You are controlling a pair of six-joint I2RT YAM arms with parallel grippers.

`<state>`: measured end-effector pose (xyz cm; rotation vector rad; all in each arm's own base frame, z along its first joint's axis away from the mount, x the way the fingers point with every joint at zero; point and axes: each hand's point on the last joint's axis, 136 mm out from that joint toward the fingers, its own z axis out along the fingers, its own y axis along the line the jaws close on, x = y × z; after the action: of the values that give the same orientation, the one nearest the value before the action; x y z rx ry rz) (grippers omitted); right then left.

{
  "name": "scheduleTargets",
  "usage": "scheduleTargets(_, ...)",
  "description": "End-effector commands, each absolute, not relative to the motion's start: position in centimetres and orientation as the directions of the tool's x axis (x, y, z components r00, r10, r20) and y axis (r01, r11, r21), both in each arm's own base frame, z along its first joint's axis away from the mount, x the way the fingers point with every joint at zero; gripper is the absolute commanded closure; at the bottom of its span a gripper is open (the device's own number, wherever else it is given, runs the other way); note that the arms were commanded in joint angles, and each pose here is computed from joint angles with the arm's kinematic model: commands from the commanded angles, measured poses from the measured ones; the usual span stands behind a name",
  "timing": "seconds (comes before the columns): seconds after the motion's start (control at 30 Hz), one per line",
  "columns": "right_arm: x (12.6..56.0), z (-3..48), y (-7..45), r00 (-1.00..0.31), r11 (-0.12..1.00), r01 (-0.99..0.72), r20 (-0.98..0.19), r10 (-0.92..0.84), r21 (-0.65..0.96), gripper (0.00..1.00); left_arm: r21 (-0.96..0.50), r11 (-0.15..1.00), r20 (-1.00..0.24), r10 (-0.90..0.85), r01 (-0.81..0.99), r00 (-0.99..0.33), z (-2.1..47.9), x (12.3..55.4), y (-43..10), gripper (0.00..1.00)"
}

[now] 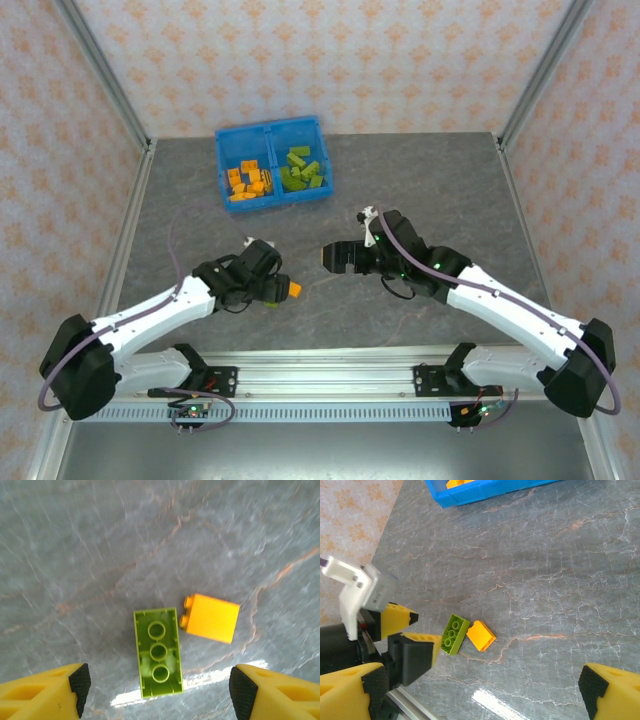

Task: Sort the legos into containers by color

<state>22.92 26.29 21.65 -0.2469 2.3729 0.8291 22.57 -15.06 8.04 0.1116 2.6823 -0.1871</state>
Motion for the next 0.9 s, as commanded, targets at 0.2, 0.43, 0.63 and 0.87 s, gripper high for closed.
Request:
scheduleTargets(0.2, 23.1, 21.1, 25.8, -0.801, 0.796, -0.326, -0.596, 0.055, 0.511, 0.01, -0.06, 0.993, -0.364, 0.069, 0.098, -0.929, 3.5, 24.1, -16.4, 0.33)
scheduleTargets(0.43, 23.1, 20.9, 25.6, -0.8, 0.802, -0.319, -0.597, 0.058, 0.505, 0.01, -0.049, 0.996, -0.334, 0.059, 0.08, -0.941, 2.1, 23.7, -16.1, 0.63)
scheduleTargets(0.63, 23.1, 21.5, 25.9, -0.798, 0.79, -0.326, -0.6, 0.065, 0.519, 0.01, -0.074, 0.993, -0.445, 0.05, 0.092, -0.894, 6.6, 25.3, -16.5, 0.72)
scheduleTargets(0.87, 23.3, 23.6, 26.4, -0.775, 0.758, -0.351, -0.625, 0.096, 0.551, 0.01, -0.061, 0.994, -0.692, 0.024, 0.091, -0.722, 17.6, 33.4, -16.8, 0.72)
